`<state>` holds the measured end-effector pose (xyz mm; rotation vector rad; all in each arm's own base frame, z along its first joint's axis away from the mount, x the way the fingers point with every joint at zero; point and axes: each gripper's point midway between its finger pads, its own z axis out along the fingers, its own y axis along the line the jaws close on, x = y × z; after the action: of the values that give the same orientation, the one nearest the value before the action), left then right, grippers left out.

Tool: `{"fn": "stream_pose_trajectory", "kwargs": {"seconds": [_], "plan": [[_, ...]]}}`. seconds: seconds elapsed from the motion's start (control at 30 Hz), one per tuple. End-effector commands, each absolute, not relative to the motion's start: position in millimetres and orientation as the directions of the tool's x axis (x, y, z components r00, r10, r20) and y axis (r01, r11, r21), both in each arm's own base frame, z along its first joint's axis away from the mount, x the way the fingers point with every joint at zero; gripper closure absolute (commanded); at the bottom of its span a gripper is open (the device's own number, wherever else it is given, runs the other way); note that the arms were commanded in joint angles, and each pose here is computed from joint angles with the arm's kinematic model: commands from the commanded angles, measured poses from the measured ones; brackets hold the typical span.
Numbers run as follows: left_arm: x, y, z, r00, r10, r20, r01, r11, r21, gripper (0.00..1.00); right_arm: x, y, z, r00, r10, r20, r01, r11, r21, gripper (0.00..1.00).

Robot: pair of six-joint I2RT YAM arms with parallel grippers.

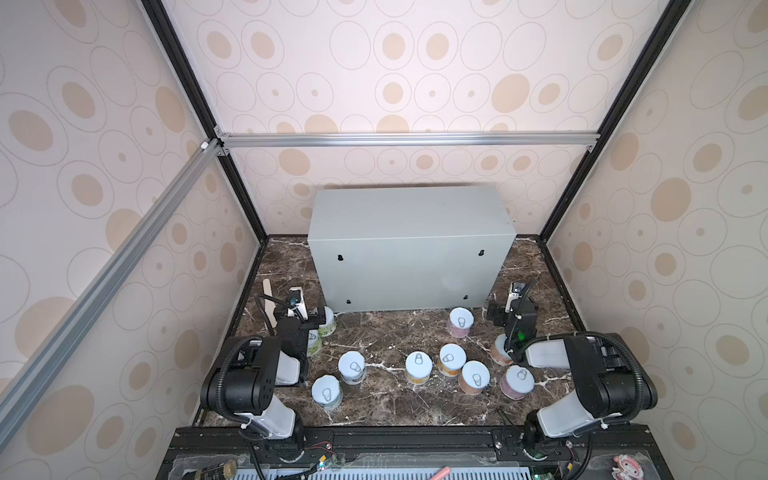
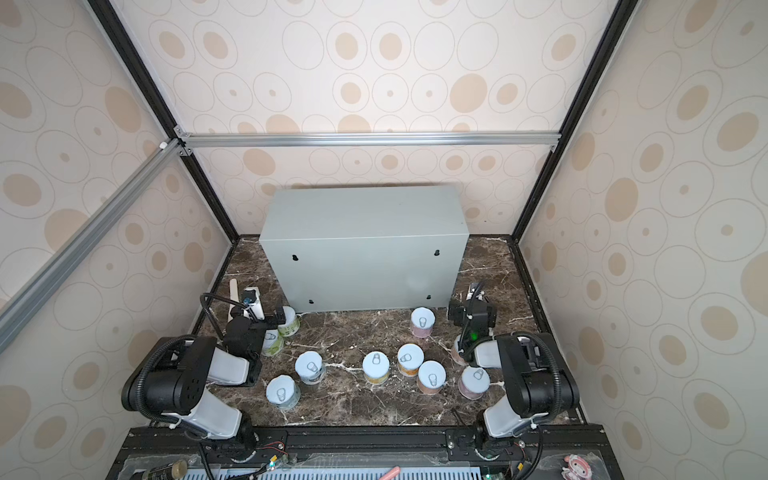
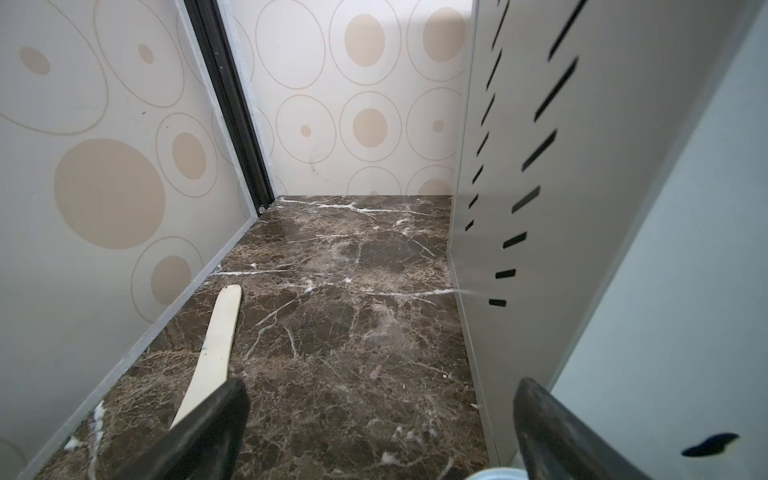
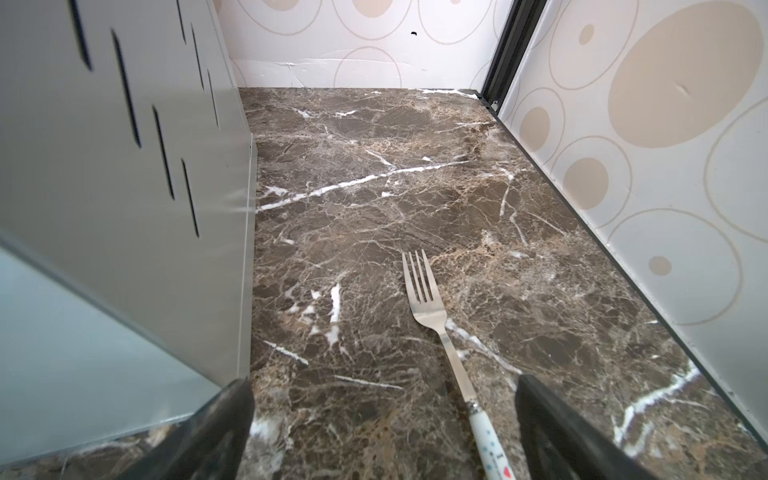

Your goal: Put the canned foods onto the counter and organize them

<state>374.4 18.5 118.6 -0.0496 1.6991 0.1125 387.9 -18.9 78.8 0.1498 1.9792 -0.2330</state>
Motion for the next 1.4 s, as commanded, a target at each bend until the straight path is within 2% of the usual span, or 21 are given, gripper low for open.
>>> {"fn": "stream_pose_trajectory", "kwargs": {"seconds": [0.0, 1.13, 1.2, 1.27, 1.37], "plan": [[377.6, 16.3, 129.6, -0.09, 0.045, -0.995, -0.083, 0.995, 0.052, 0.01, 390.7, -20.2, 88.8, -0.375, -0.004, -0.927, 0.221, 0.971, -0.094, 0.0], [378.4, 15.3, 129.9, -0.091, 0.048, -0.995, -0.081, 0.995, 0.056, 0.01, 390.0, -20.7, 89.4, -0.37, 0.002, -0.929, 0.226, 0.97, -0.088, 0.0], [375.2, 18.6, 131.5, -0.081, 0.042, -0.996, -0.102, 0.994, 0.05, 0.01, 385.9, -28.0, 93.2, -0.35, 0.023, -0.936, 0.271, 0.959, -0.078, 0.0], [372.4, 30.7, 137.2, -0.072, 0.012, -0.997, -0.174, 0.985, 0.024, 0.01, 381.9, -27.7, 95.2, -0.333, 0.019, -0.943, 0.267, 0.961, -0.075, 0.01], [376.5, 32.9, 145.4, -0.101, 0.017, -0.995, -0.183, 0.982, 0.035, 0.01, 376.8, -26.8, 97.9, -0.307, 0.017, -0.952, 0.262, 0.963, -0.067, 0.01]]}}
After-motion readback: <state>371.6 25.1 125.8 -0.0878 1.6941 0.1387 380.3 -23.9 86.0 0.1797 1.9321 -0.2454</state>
